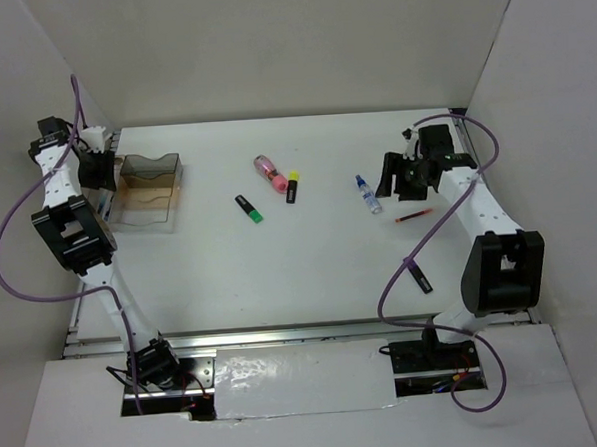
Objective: Sort the stationery into containers
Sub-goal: Place the pen in the storage box, then pick up the pen from the center of the board.
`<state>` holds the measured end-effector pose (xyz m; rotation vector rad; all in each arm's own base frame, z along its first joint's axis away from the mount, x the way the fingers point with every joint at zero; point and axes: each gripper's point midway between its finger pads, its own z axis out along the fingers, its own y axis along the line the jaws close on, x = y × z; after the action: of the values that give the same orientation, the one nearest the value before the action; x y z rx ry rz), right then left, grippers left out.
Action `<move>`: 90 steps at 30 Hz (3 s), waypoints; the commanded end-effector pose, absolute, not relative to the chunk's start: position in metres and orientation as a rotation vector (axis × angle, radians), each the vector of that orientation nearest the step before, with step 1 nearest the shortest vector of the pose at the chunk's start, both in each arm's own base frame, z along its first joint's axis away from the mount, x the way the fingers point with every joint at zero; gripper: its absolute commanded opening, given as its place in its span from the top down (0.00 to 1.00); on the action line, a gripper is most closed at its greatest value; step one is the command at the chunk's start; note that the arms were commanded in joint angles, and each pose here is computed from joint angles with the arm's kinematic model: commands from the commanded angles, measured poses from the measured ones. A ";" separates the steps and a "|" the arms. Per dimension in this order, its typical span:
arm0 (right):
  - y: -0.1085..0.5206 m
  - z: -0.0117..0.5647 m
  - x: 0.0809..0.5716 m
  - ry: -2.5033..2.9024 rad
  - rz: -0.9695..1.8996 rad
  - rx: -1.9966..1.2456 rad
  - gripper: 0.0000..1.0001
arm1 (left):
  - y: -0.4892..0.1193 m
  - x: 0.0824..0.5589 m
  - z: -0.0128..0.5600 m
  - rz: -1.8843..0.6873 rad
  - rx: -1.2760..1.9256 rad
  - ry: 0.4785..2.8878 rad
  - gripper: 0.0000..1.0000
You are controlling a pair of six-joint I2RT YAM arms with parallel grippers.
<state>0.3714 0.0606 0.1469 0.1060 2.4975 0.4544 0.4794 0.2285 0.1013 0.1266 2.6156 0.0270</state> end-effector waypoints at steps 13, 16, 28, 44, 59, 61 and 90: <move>-0.058 0.150 0.380 2.524 0.082 -0.779 0.42 | 0.121 0.466 0.242 -0.337 0.504 2.213 0.37; -0.073 0.129 0.387 2.577 0.026 -0.827 0.42 | 0.093 0.455 0.252 -0.401 0.572 2.184 0.35; -0.105 0.085 0.424 2.676 -0.072 -0.977 0.20 | 0.043 0.424 0.265 -0.581 0.652 2.143 0.32; -0.091 0.034 0.409 2.732 -0.057 -1.327 0.32 | 0.037 0.419 0.271 -0.648 0.627 2.108 0.30; -0.081 0.012 0.393 2.767 -0.047 -1.475 0.55 | 0.035 0.418 0.274 -0.662 0.620 2.100 0.30; -0.078 0.012 0.387 2.766 -0.038 -1.499 0.60 | 0.033 0.417 0.276 -0.662 0.622 2.094 0.30; 0.066 0.134 0.311 2.490 0.639 -1.421 1.00 | -0.068 0.374 0.338 -0.251 1.236 1.516 0.33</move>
<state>0.3471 0.0092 0.1005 -1.4167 2.5784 0.3626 0.3842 -0.0317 0.3192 0.9475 1.7566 -0.4246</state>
